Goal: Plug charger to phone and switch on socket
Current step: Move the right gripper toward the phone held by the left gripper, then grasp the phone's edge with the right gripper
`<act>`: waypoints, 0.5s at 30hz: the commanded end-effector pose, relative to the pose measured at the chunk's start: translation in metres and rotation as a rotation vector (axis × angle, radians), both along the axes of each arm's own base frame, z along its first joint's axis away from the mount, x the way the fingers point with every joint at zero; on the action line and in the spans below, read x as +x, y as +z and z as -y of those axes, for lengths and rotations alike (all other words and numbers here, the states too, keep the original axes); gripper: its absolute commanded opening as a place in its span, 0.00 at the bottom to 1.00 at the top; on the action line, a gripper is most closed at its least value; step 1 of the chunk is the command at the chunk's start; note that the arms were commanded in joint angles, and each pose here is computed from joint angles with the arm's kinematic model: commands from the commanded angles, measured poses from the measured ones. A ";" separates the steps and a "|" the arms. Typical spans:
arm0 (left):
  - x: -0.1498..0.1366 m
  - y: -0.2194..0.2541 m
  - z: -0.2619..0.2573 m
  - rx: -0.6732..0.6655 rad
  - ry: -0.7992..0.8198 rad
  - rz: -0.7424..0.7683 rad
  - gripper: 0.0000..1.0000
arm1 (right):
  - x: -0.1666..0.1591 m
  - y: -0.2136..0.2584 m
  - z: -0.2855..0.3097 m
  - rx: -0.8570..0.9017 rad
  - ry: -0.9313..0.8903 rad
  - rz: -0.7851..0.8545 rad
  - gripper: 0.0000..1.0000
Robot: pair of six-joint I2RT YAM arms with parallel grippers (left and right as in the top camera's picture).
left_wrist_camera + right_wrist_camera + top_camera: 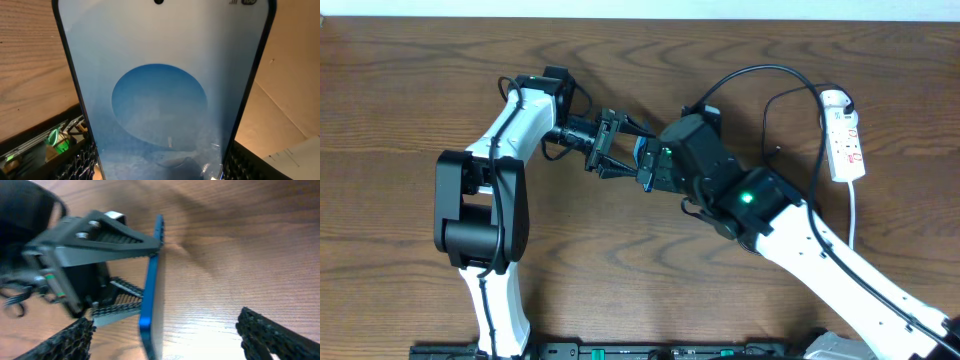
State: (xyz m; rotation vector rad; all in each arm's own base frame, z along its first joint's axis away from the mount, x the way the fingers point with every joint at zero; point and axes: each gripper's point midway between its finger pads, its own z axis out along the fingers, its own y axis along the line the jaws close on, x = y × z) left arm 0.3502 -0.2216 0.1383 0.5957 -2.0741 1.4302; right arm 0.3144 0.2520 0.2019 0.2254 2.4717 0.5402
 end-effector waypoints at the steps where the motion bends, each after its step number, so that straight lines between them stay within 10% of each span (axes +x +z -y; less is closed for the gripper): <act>1: -0.002 0.020 0.003 -0.052 -0.001 0.033 0.64 | 0.004 0.002 -0.004 -0.008 -0.050 0.019 0.86; 15: -0.003 0.021 0.003 -0.041 0.016 -0.031 0.64 | 0.005 -0.017 -0.016 -0.105 -0.074 0.060 0.78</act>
